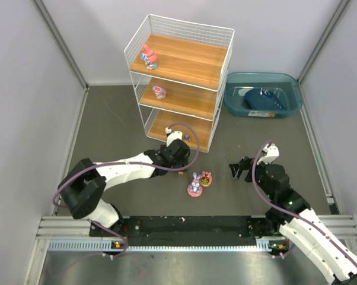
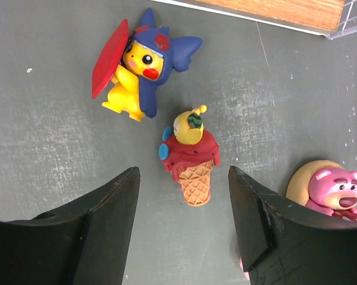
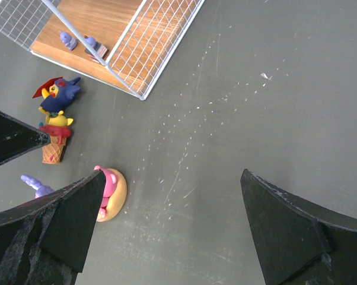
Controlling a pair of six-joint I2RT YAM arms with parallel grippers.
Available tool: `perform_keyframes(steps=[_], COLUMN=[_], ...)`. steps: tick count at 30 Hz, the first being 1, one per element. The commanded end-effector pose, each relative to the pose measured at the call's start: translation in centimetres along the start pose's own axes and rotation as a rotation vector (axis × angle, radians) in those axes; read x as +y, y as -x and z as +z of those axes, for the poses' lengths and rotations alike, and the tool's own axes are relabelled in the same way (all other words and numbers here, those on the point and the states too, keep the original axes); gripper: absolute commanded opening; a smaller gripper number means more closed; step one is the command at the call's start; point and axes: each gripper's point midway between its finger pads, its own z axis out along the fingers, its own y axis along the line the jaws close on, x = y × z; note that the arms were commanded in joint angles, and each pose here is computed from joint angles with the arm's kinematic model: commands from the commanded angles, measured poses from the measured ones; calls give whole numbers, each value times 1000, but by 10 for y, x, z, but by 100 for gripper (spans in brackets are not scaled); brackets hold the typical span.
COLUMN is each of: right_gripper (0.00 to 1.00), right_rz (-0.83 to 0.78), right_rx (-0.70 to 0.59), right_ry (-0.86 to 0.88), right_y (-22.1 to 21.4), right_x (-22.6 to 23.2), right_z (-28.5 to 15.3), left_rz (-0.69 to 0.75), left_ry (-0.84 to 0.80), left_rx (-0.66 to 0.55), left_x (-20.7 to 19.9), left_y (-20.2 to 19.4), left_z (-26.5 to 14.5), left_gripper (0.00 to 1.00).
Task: Place and organize the plastic toys onto the shelf
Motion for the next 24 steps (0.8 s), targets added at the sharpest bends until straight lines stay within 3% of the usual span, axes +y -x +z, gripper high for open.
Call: perform_keyframes(steps=[1,11,16,20,21,23,24], right_gripper=[99,99,99,99,99,99,99], right_rz=[-6,-8,-7,-5,-6,-5,-5], right_rx=[-37,-37,-38,-39,-39,-38,-37], right_ry=[30,30,32,31,31,32,32], right_y=[9,9,9,9,9,9,9], right_x=[7,7,7,7,7,7,7], right_z=[0,0,0,0,0,0,0], left_rz=[2,8,13,14,16,15,14], left_ry=[-11,-2,-12,-51,-54,-66,-77], left_rx=[-43,-12,-6,12,20,27,31], left_x=[-11,-14,-15,-21,-20,-21,-21], left_y=[17,8,5,-1,-4,-8,-9], left_z=[4,19,22,23,23,23,21], left_gripper=[67,60,49,35,24,15,3])
